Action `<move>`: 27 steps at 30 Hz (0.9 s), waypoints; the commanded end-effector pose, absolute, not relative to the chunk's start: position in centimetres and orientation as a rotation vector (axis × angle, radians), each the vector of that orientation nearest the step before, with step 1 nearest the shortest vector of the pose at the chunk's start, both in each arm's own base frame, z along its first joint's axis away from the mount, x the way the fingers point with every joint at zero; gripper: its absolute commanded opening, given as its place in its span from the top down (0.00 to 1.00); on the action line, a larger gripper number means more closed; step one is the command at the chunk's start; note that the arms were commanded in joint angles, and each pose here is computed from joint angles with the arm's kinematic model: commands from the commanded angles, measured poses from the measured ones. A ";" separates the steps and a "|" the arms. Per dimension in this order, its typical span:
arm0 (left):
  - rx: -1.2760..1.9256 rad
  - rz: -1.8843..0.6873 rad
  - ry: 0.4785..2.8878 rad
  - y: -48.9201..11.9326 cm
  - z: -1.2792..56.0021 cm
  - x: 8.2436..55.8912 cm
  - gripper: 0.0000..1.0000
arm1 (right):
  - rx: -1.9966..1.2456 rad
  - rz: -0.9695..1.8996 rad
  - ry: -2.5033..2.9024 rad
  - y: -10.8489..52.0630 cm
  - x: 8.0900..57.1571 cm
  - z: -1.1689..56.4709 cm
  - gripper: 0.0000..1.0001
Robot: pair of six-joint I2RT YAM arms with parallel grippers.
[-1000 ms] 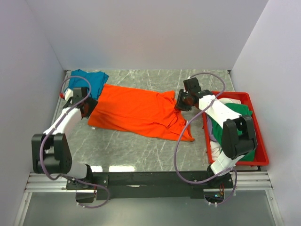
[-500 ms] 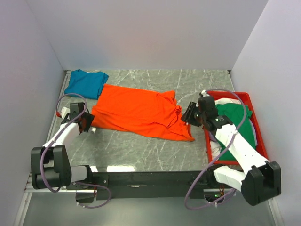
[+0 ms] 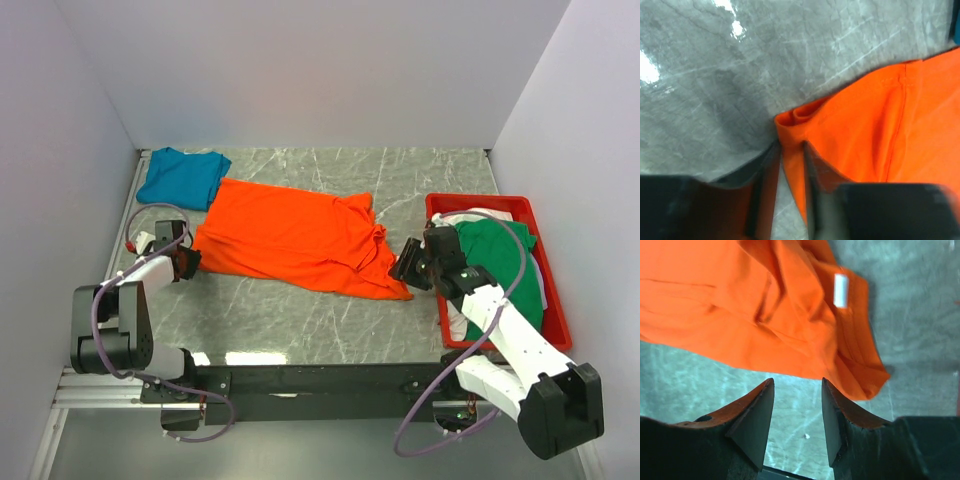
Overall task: Fold and stack the t-shirts
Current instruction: Fold the tshirt
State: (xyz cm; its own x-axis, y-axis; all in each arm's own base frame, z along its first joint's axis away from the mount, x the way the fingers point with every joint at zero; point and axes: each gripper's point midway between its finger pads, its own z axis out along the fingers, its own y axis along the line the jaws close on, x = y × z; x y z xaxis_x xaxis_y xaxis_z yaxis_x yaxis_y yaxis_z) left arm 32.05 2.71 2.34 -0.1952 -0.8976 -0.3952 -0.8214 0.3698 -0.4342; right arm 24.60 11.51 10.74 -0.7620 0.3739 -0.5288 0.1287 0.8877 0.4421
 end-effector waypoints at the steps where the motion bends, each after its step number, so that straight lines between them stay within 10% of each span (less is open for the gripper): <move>1: -1.468 -0.129 2.010 3.6 2.5 33.0 0.77 | 0.395 0.491 2.428 11.0 24.0 9.4 0.50; 18: -1.459 -0.074 1.981 4.7 4.5 33.8 0.99 | 0.423 0.374 2.500 10.0 23.8 5.7 0.53; 27: -1.457 -0.036 1.967 5.7 6.0 34.0 0.99 | 0.398 0.372 2.498 10.2 24.3 6.1 0.85</move>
State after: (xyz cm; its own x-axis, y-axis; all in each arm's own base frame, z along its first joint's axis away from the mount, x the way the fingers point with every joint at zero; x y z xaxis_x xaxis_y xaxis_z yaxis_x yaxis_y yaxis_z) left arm 33.39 4.37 4.08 -0.1692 -0.8772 -0.4494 -0.8403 0.3667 -0.3993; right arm 23.16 10.11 5.05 -0.8120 0.3702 -0.4513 0.2225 0.9110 0.3471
